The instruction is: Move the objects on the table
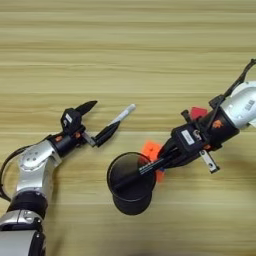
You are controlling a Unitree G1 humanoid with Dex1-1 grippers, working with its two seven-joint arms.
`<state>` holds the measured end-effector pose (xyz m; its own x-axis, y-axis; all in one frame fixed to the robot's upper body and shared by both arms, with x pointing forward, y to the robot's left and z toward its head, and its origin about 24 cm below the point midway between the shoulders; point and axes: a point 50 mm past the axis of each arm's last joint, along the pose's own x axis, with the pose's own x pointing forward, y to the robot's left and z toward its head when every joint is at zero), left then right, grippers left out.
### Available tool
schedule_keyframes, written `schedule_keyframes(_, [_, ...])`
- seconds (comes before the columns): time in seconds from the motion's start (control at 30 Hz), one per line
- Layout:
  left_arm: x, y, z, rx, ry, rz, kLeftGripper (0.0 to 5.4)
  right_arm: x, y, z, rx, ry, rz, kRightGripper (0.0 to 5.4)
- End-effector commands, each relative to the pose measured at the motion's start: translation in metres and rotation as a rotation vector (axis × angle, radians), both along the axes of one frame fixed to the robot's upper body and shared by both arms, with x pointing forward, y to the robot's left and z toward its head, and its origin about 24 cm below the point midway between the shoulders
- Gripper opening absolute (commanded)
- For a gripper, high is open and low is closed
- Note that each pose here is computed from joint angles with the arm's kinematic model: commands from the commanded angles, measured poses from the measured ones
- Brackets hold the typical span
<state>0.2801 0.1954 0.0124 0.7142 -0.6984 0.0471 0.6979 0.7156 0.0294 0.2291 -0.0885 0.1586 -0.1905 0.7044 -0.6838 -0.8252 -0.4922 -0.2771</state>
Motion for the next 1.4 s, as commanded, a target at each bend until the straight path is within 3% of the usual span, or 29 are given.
schedule_keyframes(0.03, [-0.002,0.000,-0.001,0.010,-0.003,-0.001,5.40,0.001,0.003,0.004,0.000,-0.022,0.010,0.89])
schedule_keyframes(0.13, [-0.002,0.000,-0.001,0.010,-0.002,-0.001,5.40,0.001,0.004,0.006,0.004,-0.026,0.012,0.89])
schedule_keyframes(0.4, [-0.001,0.000,-0.001,0.010,-0.002,-0.001,5.40,0.002,0.003,0.009,0.015,-0.032,0.014,2.11])
schedule_keyframes(0.83, [-0.001,0.000,-0.001,0.010,-0.002,-0.001,5.40,0.003,0.003,0.015,0.046,-0.045,0.000,3.62])
schedule_keyframes(1.07, [-0.001,0.000,-0.001,0.010,-0.003,0.000,5.40,0.008,-0.005,0.020,0.138,-0.051,-0.078,4.30])
schedule_keyframes(1.4, [0.000,0.000,0.001,0.010,-0.009,-0.004,5.40,0.014,-0.032,0.008,0.352,-0.016,-0.287,5.23])
